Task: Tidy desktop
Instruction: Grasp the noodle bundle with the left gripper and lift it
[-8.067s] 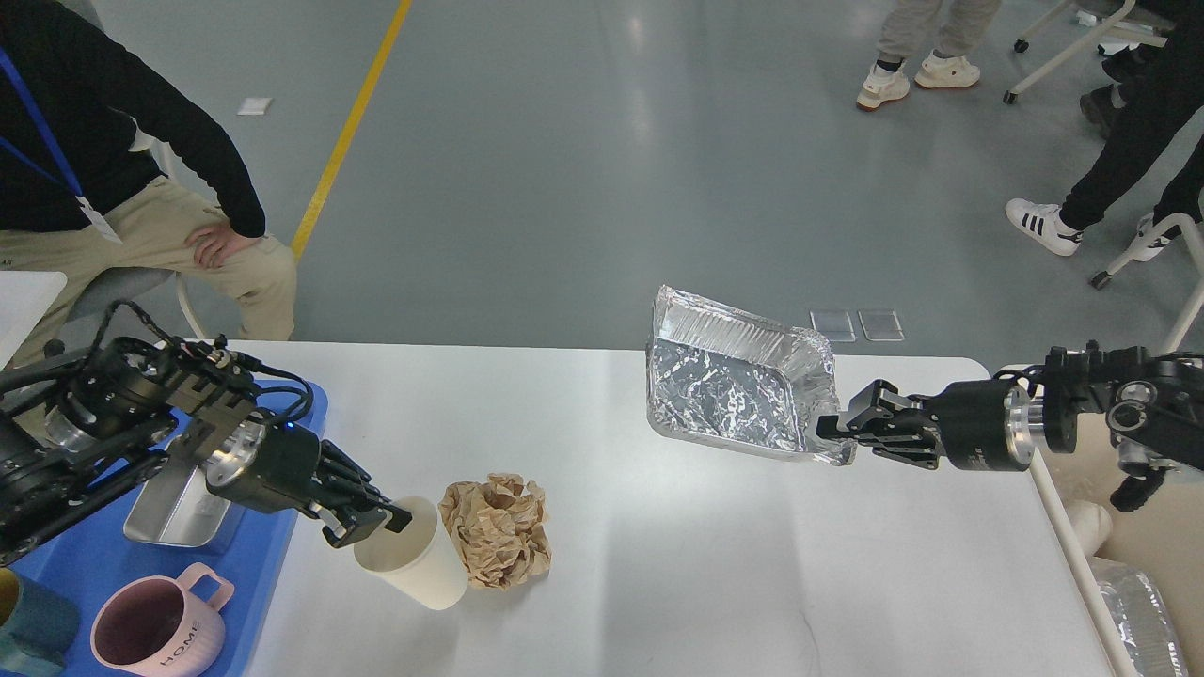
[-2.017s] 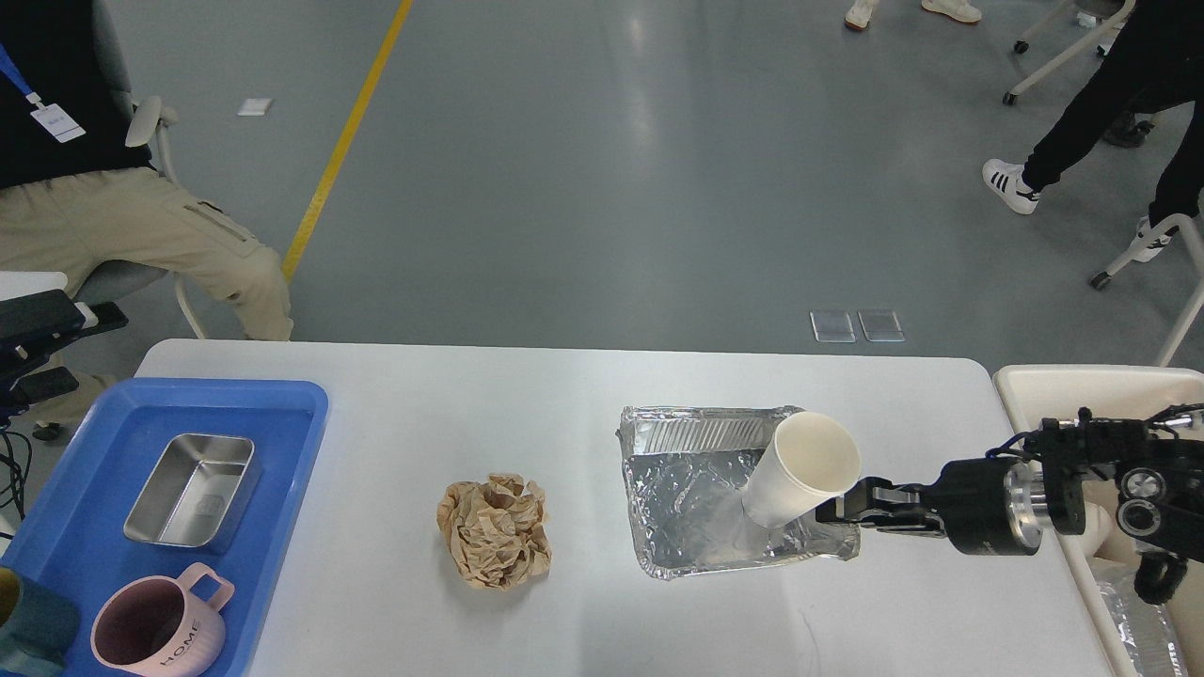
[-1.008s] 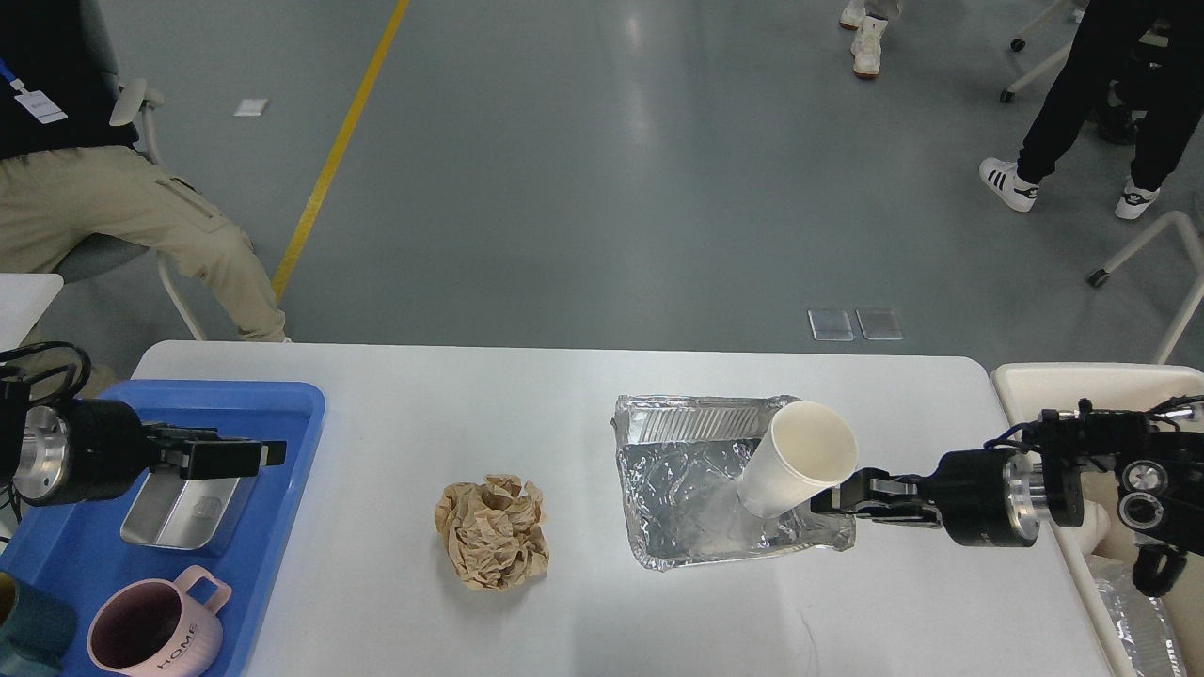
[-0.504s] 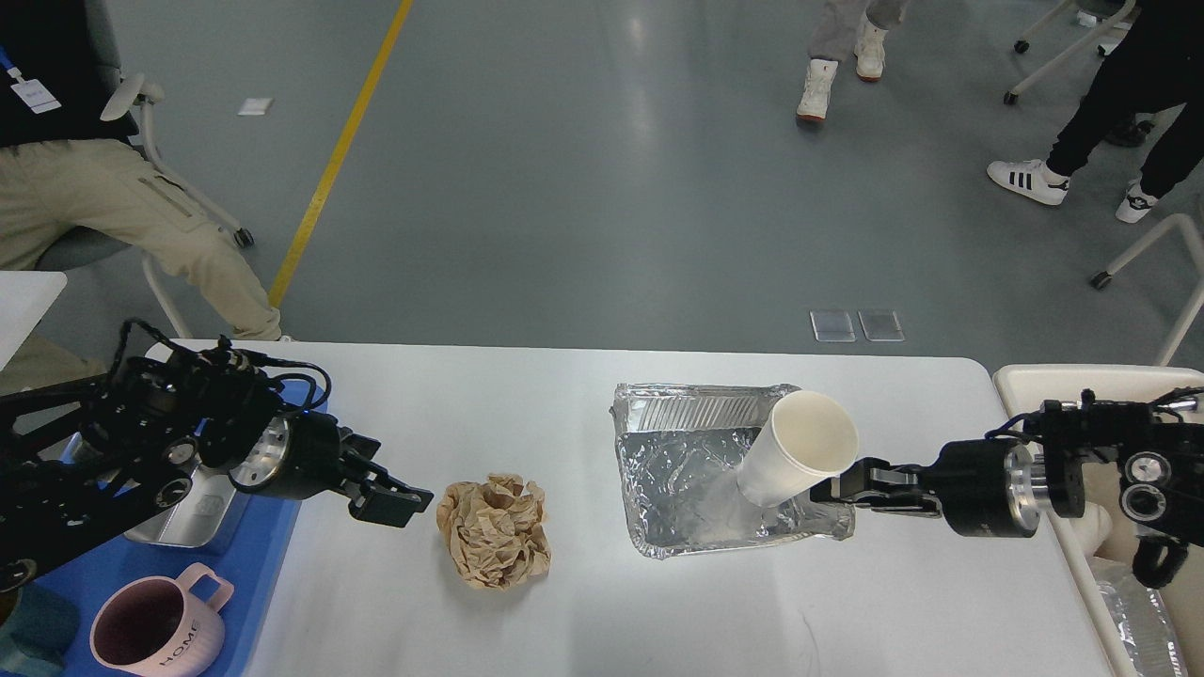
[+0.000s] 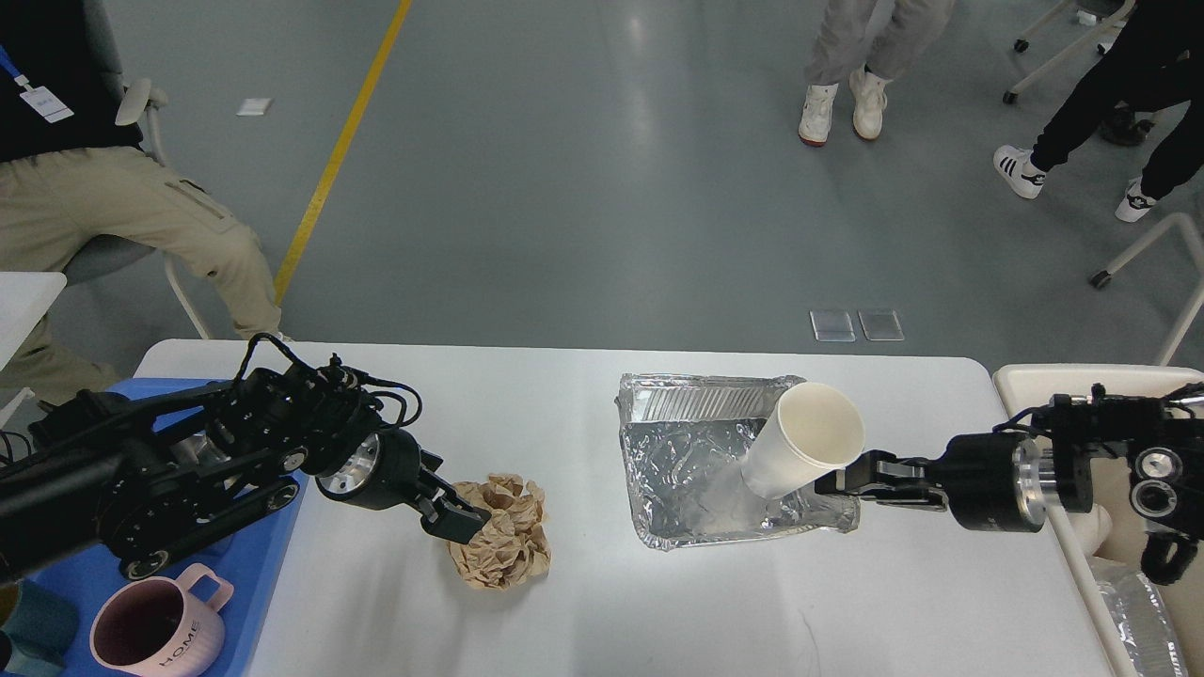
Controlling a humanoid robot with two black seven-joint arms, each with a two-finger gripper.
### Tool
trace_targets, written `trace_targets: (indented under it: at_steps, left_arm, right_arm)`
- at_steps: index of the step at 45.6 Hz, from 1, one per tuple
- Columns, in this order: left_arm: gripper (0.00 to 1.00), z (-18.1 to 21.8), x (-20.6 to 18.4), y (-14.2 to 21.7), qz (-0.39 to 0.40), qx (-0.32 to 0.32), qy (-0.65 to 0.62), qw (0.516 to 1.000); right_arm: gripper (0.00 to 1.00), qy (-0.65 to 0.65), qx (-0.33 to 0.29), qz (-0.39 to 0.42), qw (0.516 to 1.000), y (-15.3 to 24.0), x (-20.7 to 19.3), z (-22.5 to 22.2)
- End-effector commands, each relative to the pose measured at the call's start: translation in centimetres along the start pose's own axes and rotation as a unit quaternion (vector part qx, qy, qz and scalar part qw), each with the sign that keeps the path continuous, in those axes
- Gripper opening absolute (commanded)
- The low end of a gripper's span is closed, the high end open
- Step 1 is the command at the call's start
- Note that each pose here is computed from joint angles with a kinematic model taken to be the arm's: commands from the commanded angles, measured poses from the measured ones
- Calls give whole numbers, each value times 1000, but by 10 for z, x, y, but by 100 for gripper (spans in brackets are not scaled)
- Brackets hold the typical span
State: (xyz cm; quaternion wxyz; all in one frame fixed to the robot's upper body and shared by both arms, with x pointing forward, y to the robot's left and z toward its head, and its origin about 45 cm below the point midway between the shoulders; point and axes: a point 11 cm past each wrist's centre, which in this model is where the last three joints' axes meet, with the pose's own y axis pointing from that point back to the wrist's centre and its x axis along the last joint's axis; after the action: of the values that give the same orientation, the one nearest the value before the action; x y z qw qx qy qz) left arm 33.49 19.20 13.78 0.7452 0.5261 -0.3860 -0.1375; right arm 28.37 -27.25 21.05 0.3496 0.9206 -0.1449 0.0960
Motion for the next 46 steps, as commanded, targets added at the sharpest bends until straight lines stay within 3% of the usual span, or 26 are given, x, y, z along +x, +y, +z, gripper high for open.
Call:
trace_targets:
  at_steps: [1, 21, 29, 38, 46]
  left_arm:
    - [97, 6, 6, -14, 1, -5, 4, 1000]
    - [92, 17, -7, -51, 32, -12, -32, 999]
    - [66, 18, -10, -49, 30, -30, -52, 998]
    - [25, 7, -20, -42, 17, -31, -55, 998]
    - [9, 5, -30, -40, 7, -46, -51, 998]
  right_arm:
    - [0, -1, 0, 0, 1000, 0, 0, 0]
    - [0, -3, 0, 0, 1000, 1, -1, 1]
    - [0, -4, -1, -1, 1000, 1, -2, 2]
    - [0, -4, -1, -1, 1000, 1, -2, 2]
    - [0, -3, -1, 1, 1000, 1, -1, 2]
